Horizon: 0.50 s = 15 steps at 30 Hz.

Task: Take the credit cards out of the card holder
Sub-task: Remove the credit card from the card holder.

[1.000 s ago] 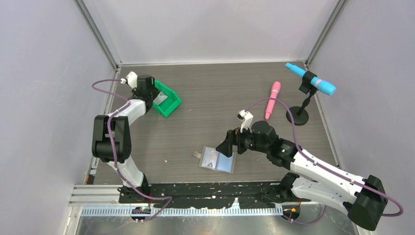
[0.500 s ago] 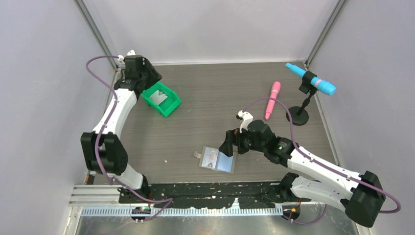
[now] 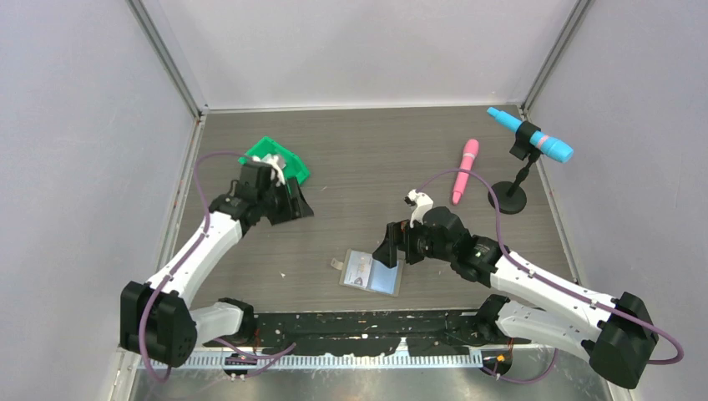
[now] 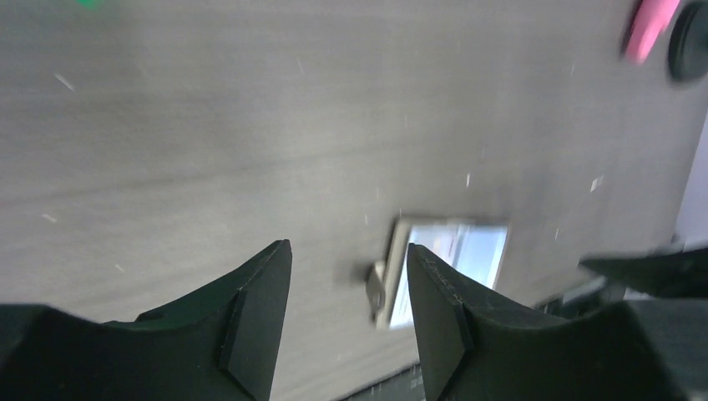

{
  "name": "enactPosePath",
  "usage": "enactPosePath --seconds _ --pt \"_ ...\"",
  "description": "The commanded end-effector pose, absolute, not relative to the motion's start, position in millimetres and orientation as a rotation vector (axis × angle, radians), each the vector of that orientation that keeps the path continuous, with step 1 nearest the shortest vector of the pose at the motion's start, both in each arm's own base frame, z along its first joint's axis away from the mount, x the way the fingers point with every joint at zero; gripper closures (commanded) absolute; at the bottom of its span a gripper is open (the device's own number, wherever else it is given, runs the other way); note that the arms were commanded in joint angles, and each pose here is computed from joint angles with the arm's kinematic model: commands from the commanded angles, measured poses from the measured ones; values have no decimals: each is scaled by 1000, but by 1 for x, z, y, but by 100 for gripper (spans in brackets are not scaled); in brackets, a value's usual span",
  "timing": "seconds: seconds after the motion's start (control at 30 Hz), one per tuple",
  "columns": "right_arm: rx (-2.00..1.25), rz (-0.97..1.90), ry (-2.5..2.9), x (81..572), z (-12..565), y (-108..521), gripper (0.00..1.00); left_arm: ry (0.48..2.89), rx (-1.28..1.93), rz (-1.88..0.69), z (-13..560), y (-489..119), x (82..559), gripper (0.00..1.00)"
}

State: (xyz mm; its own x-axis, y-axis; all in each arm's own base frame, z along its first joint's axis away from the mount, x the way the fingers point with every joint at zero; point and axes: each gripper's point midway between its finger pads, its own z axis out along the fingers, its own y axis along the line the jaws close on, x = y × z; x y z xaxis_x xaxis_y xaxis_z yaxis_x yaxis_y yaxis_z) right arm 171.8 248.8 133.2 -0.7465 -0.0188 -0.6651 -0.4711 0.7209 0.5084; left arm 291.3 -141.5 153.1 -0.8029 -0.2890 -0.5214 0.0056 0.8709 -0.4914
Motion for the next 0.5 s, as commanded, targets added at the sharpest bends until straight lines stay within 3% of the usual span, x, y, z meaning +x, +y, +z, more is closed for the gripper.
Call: enactPosePath --seconds 0.0,0.23,0.47 --pt "-292 973 2239 173 141 253 2 2468 -32 -814 140 -179 245 45" --pt "-119 1072 2226 170 127 253 3 2435 116 -1061 124 -231 207 49" --pt "-53 1121 2254 168 113 258 8 2411 224 -1218 121 -275 196 65"
